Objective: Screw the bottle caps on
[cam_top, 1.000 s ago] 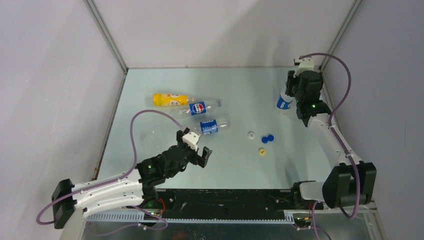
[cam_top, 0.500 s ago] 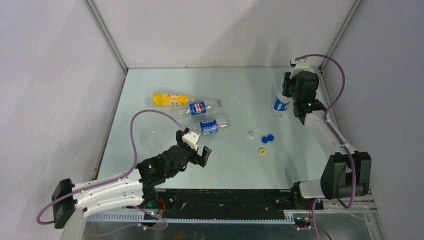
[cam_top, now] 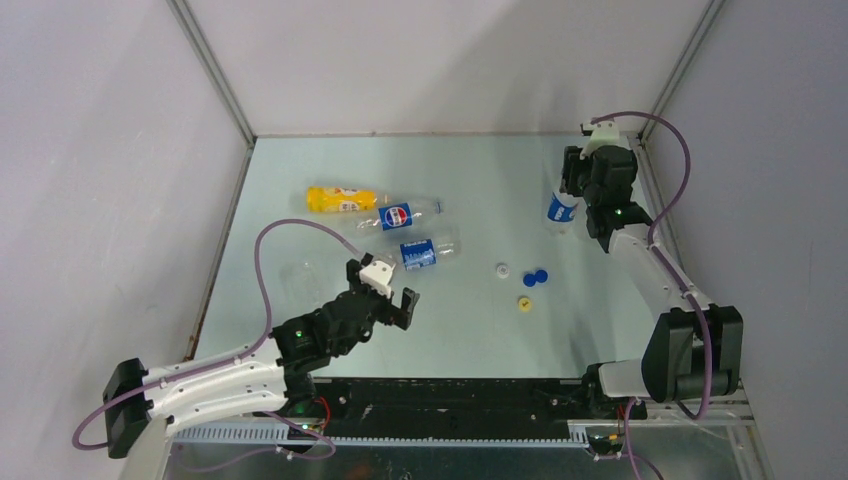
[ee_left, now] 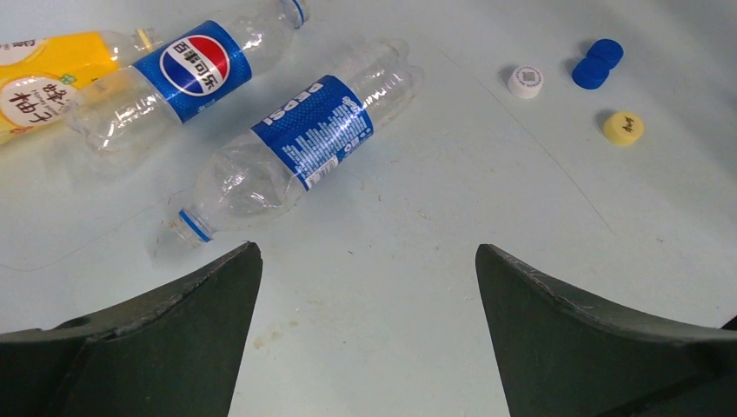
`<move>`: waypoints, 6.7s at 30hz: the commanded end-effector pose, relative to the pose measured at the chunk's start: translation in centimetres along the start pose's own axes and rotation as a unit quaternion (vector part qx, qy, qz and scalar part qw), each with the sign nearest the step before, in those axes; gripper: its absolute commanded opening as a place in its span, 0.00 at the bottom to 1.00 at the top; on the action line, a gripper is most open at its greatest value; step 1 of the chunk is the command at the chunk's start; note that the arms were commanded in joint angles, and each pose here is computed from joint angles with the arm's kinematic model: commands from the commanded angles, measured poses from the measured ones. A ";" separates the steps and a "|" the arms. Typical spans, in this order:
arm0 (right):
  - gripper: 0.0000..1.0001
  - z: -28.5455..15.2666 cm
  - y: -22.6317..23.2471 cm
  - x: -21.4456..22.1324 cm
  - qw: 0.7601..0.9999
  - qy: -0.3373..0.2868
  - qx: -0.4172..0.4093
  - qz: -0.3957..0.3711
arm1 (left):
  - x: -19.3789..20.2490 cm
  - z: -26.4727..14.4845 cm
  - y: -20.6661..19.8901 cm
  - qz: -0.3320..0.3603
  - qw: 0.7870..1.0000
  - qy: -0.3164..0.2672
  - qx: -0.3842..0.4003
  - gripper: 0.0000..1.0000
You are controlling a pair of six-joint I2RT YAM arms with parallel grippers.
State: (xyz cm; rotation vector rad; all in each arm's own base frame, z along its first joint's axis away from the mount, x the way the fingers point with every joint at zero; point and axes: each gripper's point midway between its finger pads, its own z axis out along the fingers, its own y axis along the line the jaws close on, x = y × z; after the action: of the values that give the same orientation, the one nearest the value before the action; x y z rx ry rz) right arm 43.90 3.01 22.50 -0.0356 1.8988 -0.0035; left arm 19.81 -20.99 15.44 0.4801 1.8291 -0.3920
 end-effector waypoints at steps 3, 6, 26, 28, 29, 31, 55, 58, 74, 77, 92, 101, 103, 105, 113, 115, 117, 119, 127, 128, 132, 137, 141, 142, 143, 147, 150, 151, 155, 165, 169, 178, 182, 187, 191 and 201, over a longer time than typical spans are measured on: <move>0.60 -1.1 -0.3 -1.7 1.000 -0.026 0.005 0.008 | -1.6 0.1 0.8 -0.028 0.999 -0.025 -0.027 1.00; 0.65 -1.3 -0.5 -2.0 1.000 -0.030 0.007 0.003 | -1.6 0.0 0.9 -0.029 0.999 -0.026 -0.032 1.00; 0.99 -16.8 2.2 -8.4 0.984 -0.142 -0.095 0.050 | -4.6 -0.1 1.9 -0.023 0.998 -0.007 -0.063 1.00; 0.99 -17.7 2.7 -7.4 0.982 -0.146 -0.113 0.043 | -5.2 0.1 2.5 -0.048 0.996 -0.002 -0.069 1.00; 0.99 -18.2 3.2 -6.8 0.981 -0.139 -0.128 0.037 | -5.2 0.2 2.6 -0.064 0.995 0.002 -0.072 1.00; 0.99 -18.6 4.0 -5.7 0.981 -0.119 -0.149 0.034 | -5.7 0.4 3.3 -0.098 0.991 0.006 -0.087 1.00; 0.99 -17.4 13.4 2.7 0.957 0.084 -0.277 -0.017 | 0.5 -0.7 11.0 -0.311 0.881 0.142 -0.327 1.00; 0.99 -17.6 14.8 3.2 0.950 0.096 -0.298 -0.010 | 1.3 -2.3 13.5 -0.314 0.859 0.143 -0.378 1.00; 0.99 -18.6 17.6 5.0 0.929 0.116 -0.349 -0.037 | 10.0 -4.5 15.4 -0.412 0.770 0.222 -0.433 1.00; 0.99 -18.5 17.6 5.3 0.929 0.119 -0.349 -0.038 | 9.9 -3.0 14.1 -0.442 0.772 0.225 -0.398 1.00; 0.99 -18.9 17.2 6.0 0.929 0.130 -0.344 -0.047 | 2.4 2.3 9.8 -0.516 0.812 0.169 -0.215 1.00; 0.99 -20.2 18.0 6.3 0.911 0.113 -0.389 -0.075 | -0.2 -1.3 14.8 -0.148 0.942 0.210 -0.216 1.00; 0.99 -21.1 18.6 5.9 0.901 0.096 -0.415 -0.081 | -0.8 -1.2 15.3 -0.057 0.955 0.224 -0.188 1.00; 0.99 -21.9 19.3 5.7 0.890 0.082 -0.441 -0.081 | -1.1 -1.1 15.7 0.035 0.956 0.246 -0.157 1.00; 0.99 -23.6 20.3 5.9 0.858 0.032 -0.494 -0.138 | 2.7 -1.9 15.1 0.344 0.862 0.371 -0.036 1.00; 0.99 -23.7 20.3 6.0 0.855 0.031 -0.497 -0.145 | 3.6 -1.5 15.1 0.375 0.847 0.376 -0.021 1.00; 0.99 -23.8 20.3 6.1 0.852 0.030 -0.500 -0.150 | 4.5 -0.9 15.1 0.397 0.838 0.375 -0.007 1.00; 0.99 -23.7 20.3 6.2 0.852 0.030 -0.499 -0.153 | 5.3 -0.3 14.9 0.410 0.832 0.374 0.012 1.00; 0.99 -23.4 19.9 6.7 0.856 0.040 -0.490 -0.159 | 8.7 1.7 13.3 0.399 0.826 0.391 0.075 1.00; 0.99 -23.4 19.9 6.8 0.857 0.041 -0.489 -0.160 | 8.9 1.9 13.2 0.399 0.826 0.390 0.077 1.00; 0.99 -23.3 19.7 7.0 0.861 0.048 -0.482 -0.158 | 9.4 2.8 12.0 0.379 0.834 0.387 0.103 0.95; 0.99 -23.3 19.3 7.1 0.867 0.053 -0.472 -0.154 | 9.6 3.3 9.2 0.327 0.853 0.379 0.145 0.74; 0.99 -23.3 19.0 7.0 0.872 0.056 -0.463 -0.150 | 9.1 3.5 6.0 0.280 0.869 0.363 0.188 0.63; 0.99 -23.2 18.9 7.0 0.873 0.056 -0.461 -0.148 | 8.9 3.6 4.9 0.266 0.872 0.360 0.199 0.59; 0.99 -23.3 18.9 7.0 0.875 0.056 -0.459 -0.145 | 8.8 3.6 4.2 0.261 0.873 0.358 0.207 0.58; 0.99 -23.1 18.4 6.7 0.886 0.058 -0.441 -0.134 | 7.8 4.2 1.1 0.220 0.884 0.345 0.225 0.56; 0.99 -22.3 17.4 6.6 0.905 0.064 -0.403 -0.120 | 6.9 5.7 -0.6 0.181 0.900 0.340 0.202 0.54; 0.99 -21.9 16.9 6.6 0.914 0.065 -0.384 -0.117 | 7.0 6.3 -1.0 0.173 0.902 0.343 0.196 0.54; 0.99 -21.2 15.6 6.8 0.931 0.080 -0.343 -0.094 | 6.3 8.0 -2.7 0.105 0.915 0.357 0.159 0.56; 0.99 -21.8 14.5 7.5 0.939 0.098 -0.323 -0.062 | 5.6 7.5 -3.4 0.139 0.918 0.338 0.154 0.85; 0.99 -22.2 14.3 7.8 0.940 0.099 -0.323 -0.052 | 6.0 6.2 -2.8 0.181 0.907 0.335 0.177 0.96; 0.99 -22.1 13.7 9.1 0.942 0.128 -0.307 -0.049 | 9.0 4.0 -1.0 0.270 0.870 0.353 0.214 0.98; 0.99 -21.8 13.8 9.6 0.943 0.141 -0.299 -0.042 | 10.0 4.1 -0.9 0.277 0.866 0.355 0.218 0.95; 0.99 -20.8 13.9 10.0 0.946 0.155 -0.282 -0.031 | 10.6 4.8 -2.2 0.258 0.864 0.359 0.241 0.90; 0.99 -19.8 13.9 10.5 0.951 0.173 -0.258 -0.006 | 10.8 4.8 -3.2 0.247 0.861 0.360 0.259 0.84; 1.00 -16.9 13.3 12.8 0.950 0.246 -0.191 0.012 | 8.0 4.4 -4.0 0.225 0.892 0.297 0.256 0.60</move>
State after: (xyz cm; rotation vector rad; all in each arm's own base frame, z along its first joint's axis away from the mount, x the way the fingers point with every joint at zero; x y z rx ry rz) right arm 21.81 16.14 15.02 -0.3978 2.3662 0.4453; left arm 18.76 -23.93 3.60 1.5826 2.2127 -0.3530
